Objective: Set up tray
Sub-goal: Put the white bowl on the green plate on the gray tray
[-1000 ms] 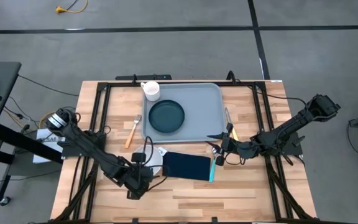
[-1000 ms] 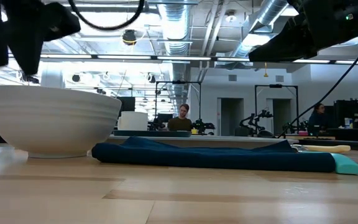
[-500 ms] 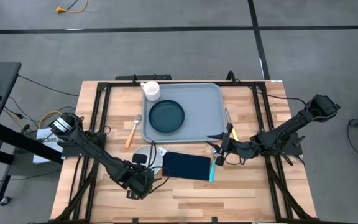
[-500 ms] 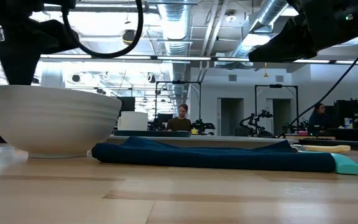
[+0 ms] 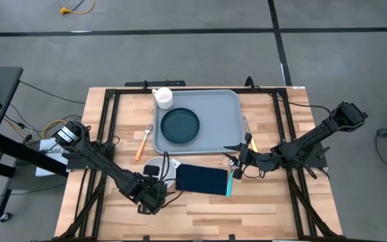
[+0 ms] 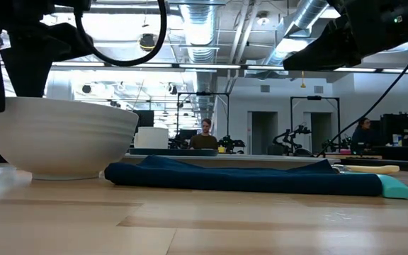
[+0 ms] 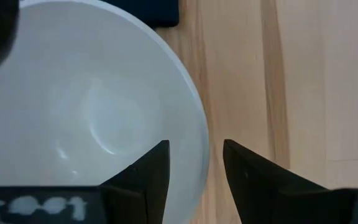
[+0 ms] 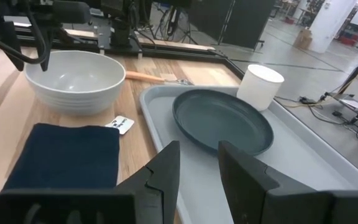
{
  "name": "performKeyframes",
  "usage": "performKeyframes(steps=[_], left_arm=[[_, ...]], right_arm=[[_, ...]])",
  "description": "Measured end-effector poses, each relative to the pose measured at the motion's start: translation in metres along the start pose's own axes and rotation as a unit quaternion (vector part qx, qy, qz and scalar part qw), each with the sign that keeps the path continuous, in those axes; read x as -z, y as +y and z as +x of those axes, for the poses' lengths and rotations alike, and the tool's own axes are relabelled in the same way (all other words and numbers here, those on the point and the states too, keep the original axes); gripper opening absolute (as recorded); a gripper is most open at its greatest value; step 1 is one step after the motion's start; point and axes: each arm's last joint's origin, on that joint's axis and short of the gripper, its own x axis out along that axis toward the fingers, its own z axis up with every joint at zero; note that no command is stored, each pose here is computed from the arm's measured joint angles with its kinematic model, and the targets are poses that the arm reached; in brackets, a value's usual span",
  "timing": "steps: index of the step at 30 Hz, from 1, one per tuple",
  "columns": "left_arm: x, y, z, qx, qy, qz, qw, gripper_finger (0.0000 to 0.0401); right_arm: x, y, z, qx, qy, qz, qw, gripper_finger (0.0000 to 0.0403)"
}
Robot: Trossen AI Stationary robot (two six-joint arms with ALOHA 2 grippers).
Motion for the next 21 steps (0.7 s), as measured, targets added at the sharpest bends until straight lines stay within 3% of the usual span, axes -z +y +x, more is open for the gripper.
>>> performKeyframes(steps=[5, 14, 21], left_arm=[[0.0001, 0.0001, 0.0000, -0.001, 0.000, 0.008, 1.000, 0.0115], [-0.0003, 0.0009, 0.0001, -0.005, -0.001, 0.013, 1.000, 0.0011], [-0.0014, 0.0031, 0.0004, -0.009, -0.003, 0.008, 1.000, 0.0005]], right_arm=[[0.0000, 0.0000, 0.0000, 0.000, 0.000, 0.000, 1.000, 0.0102], [0.0000, -0.0001, 0.0001, 0.000, 0.000, 0.000, 1.000, 0.0102], [0.0000, 0.0000, 0.0000, 0.000, 0.000, 0.000, 1.000, 0.0102]])
